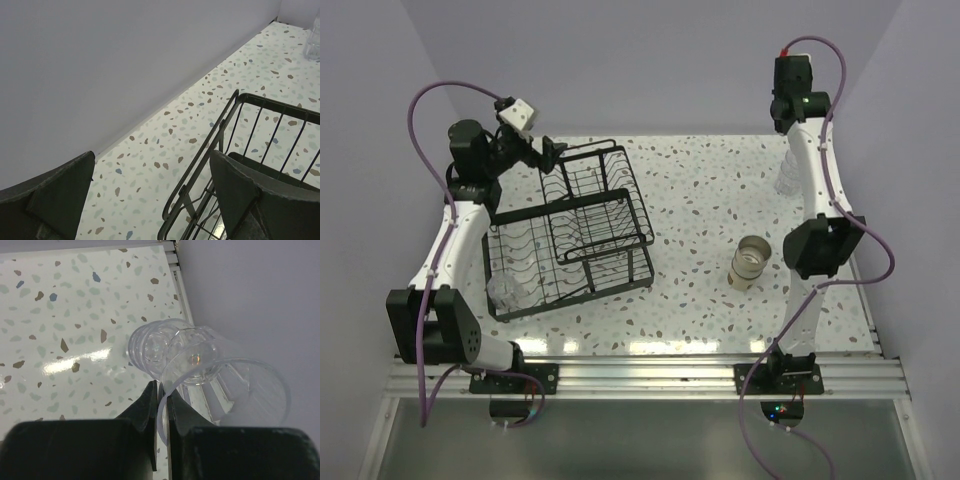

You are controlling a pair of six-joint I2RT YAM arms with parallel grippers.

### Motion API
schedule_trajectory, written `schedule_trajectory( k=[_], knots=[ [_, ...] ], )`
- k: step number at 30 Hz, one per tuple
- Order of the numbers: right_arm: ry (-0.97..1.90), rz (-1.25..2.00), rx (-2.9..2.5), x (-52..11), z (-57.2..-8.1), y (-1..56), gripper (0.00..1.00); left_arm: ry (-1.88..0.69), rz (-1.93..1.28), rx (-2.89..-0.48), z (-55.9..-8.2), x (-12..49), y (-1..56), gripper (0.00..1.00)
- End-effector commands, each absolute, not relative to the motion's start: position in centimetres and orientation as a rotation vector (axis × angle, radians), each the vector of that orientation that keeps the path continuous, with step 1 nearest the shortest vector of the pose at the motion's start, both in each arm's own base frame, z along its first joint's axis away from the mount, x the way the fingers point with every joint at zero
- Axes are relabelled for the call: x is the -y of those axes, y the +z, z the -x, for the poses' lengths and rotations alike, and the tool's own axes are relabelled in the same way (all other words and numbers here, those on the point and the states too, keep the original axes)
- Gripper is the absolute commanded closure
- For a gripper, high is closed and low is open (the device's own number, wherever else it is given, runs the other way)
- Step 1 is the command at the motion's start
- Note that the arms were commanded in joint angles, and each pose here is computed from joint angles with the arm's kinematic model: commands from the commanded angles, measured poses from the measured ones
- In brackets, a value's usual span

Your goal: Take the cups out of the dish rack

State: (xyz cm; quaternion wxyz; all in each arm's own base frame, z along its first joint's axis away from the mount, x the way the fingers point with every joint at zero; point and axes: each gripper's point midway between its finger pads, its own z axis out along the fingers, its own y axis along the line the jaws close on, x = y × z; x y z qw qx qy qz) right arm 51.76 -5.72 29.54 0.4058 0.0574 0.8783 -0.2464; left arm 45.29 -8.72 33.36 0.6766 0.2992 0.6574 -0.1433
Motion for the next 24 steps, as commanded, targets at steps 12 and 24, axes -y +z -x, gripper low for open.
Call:
schedule_trajectory(
  k=[12,24],
  knots=[
    [-0.542,-0.296,-2.198,6.7,-53.8,27.3,1.00,-0.230,-0.684,-1.427,-45.4,7.6,34.7,0.00],
    [-0.430,-0.405,-2.284,8.3,-53.9,23.8,1.00,-0.240,-0.687,-1.430,-45.8,7.8,34.6,0.00]
  ],
)
